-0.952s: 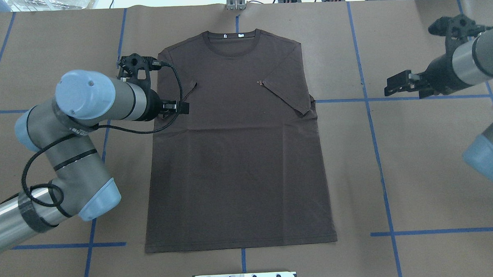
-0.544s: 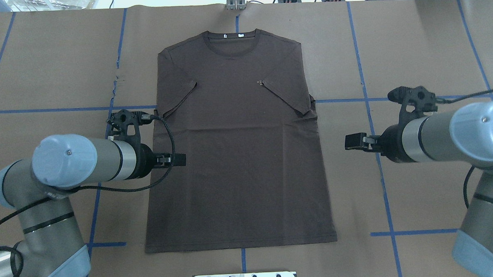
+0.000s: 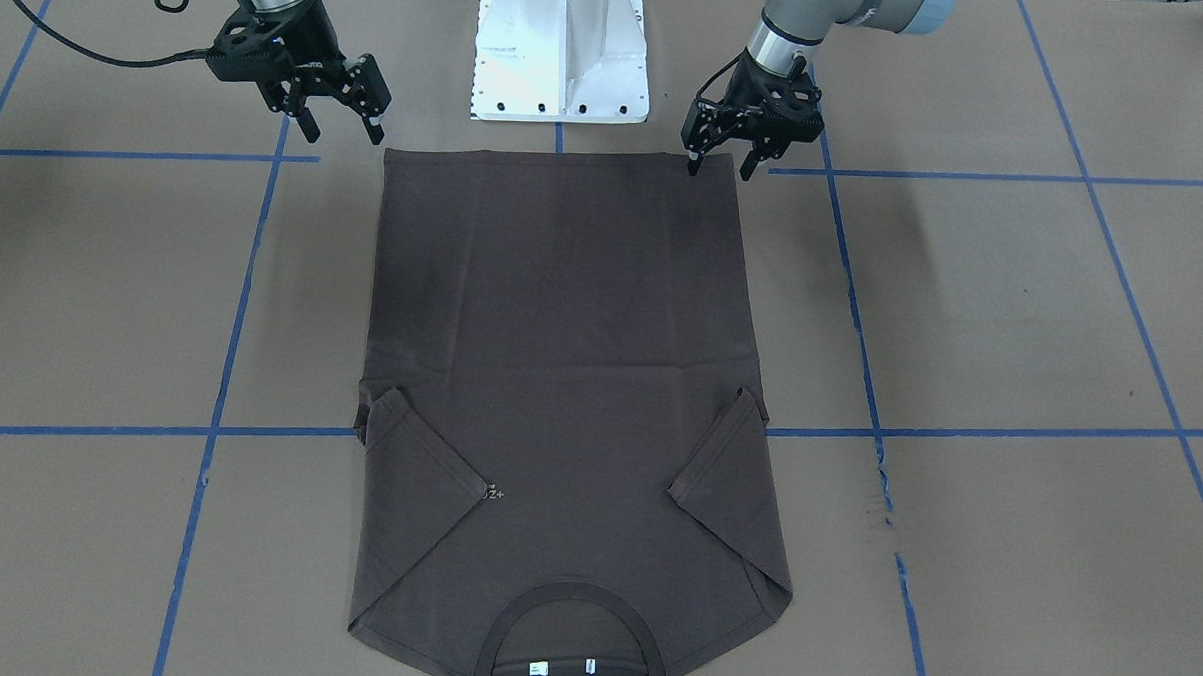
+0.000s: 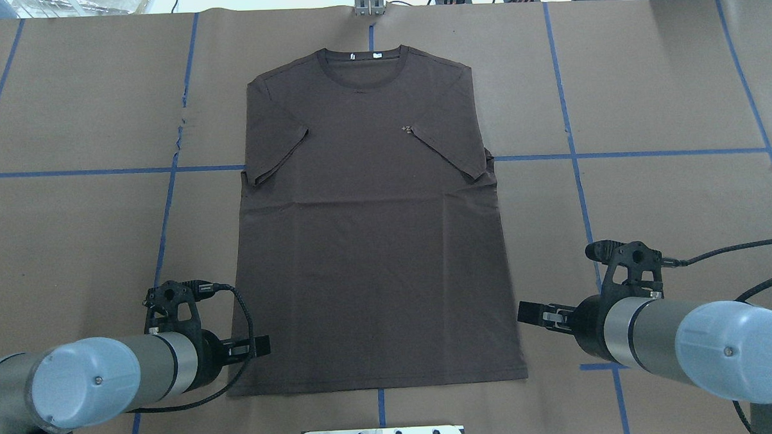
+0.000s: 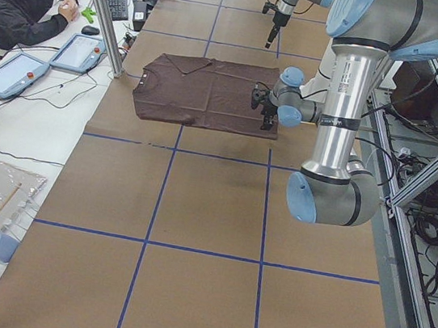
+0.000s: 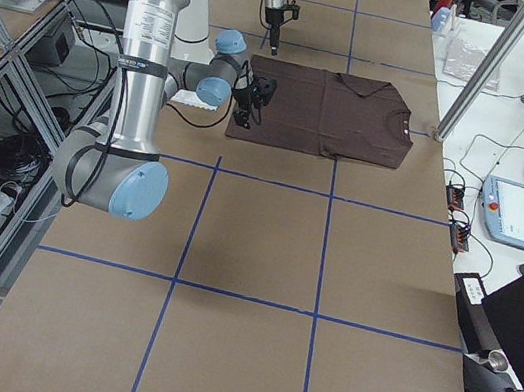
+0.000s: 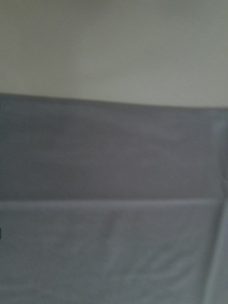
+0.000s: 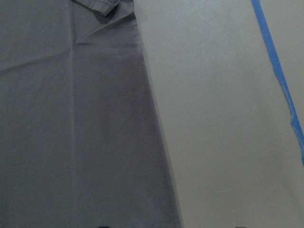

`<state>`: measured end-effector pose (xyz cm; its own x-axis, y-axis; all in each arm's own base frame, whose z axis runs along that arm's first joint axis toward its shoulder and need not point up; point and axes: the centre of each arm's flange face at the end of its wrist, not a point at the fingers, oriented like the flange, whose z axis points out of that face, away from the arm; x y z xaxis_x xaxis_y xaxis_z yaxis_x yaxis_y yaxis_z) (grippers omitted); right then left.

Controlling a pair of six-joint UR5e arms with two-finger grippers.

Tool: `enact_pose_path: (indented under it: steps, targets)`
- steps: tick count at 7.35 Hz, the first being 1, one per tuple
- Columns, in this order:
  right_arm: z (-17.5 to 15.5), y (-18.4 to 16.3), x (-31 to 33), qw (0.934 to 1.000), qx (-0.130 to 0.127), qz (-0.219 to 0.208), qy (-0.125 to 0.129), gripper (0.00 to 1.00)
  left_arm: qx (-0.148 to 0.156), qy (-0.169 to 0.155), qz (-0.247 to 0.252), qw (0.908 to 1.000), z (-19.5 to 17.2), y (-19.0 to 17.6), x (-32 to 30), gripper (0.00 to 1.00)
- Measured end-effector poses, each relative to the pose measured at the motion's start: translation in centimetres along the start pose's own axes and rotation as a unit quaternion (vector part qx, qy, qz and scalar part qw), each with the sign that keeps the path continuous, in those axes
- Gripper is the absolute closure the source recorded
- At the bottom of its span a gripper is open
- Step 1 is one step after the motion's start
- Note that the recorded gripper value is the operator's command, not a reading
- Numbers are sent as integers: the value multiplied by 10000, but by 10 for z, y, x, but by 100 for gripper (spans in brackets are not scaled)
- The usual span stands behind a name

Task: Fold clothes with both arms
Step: 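Move both grippers down to the shirt hem corners nearest the robot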

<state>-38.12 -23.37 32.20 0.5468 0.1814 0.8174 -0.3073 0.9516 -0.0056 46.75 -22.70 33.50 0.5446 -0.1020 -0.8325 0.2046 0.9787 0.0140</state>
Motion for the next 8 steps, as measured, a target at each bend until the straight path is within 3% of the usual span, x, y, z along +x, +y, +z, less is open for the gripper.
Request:
enact_pose_path:
  steps: [2, 8]
  targets:
    - [1, 4, 0, 10000, 1, -13, -2, 8, -55, -223, -70, 9997, 10, 18, -4, 25]
    - [1, 5, 0, 10000, -5, -19, -1, 8, -174, -395, 0, 9991, 26, 37, -10, 32]
